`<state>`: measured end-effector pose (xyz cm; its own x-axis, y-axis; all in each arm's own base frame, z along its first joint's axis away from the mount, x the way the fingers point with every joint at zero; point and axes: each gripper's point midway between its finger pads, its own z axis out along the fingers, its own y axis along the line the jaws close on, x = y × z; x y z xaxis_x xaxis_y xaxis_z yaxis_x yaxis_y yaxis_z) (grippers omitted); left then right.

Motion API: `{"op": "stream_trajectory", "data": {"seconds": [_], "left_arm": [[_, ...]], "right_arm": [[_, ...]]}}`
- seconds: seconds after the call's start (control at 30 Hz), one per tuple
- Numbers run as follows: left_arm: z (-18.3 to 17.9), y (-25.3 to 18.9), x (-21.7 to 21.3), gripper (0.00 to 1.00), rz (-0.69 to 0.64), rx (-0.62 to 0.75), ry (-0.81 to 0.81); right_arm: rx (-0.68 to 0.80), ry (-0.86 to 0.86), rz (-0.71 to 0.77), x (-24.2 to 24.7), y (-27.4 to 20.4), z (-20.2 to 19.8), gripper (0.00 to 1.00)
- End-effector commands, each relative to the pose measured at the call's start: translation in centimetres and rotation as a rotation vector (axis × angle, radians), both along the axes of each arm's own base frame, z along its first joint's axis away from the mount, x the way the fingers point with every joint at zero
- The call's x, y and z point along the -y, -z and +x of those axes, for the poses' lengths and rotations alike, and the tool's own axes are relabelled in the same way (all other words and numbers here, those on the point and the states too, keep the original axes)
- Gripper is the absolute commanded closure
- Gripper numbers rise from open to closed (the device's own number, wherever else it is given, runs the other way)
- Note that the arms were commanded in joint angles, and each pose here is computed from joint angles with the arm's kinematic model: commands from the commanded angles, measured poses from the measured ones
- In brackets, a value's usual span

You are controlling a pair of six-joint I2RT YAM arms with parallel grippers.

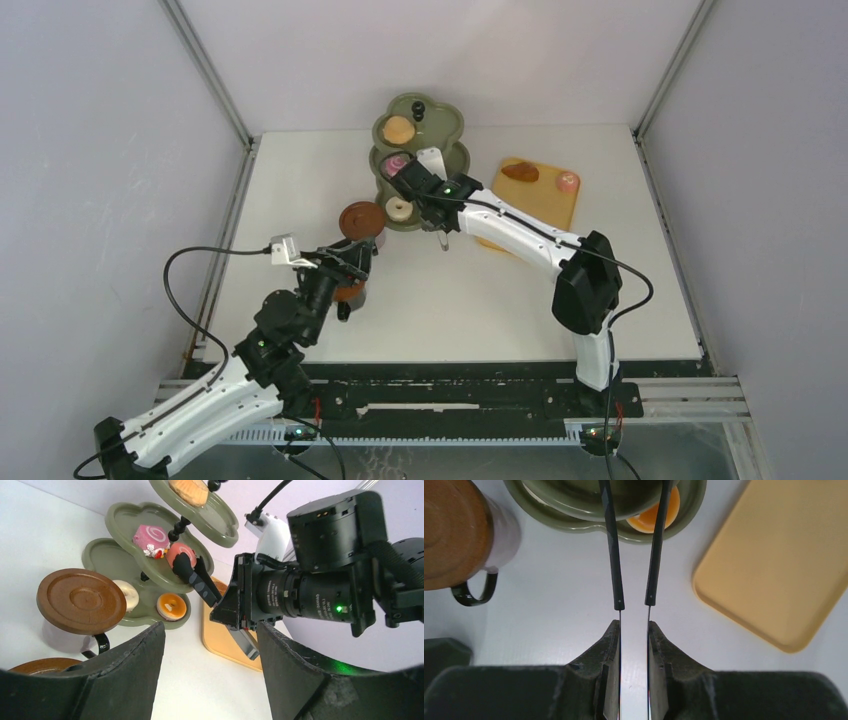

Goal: Serve the afternoon tea
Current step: Place the desert on the desert table.

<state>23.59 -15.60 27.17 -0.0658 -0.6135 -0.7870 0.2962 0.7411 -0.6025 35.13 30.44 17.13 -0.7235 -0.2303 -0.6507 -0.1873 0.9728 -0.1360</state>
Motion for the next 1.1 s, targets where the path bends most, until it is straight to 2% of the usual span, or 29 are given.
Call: {"op": "stream_trajectory", "data": {"seconds": [0.0,0.5,1.07], "left_arm": [[-0.2,-1.1,0.1,0.28,-0.004,0.031,0.008],[-0.1,-1.2,0.5,0.29,-0.01,0.03,0.018],[-0.2,-1.3,0.0,0.29,-0.013,0.037,0.007]], "right_arm": [[0.061,0.044,0.049,1.1,-2.4,-0.2,0.88],[0.093,0.029,0.078,1.8,-4.3,-1.5,0.88],[0.011,-0.032,0.099,-0.4,-2.9,-3.6,0.88]]}}
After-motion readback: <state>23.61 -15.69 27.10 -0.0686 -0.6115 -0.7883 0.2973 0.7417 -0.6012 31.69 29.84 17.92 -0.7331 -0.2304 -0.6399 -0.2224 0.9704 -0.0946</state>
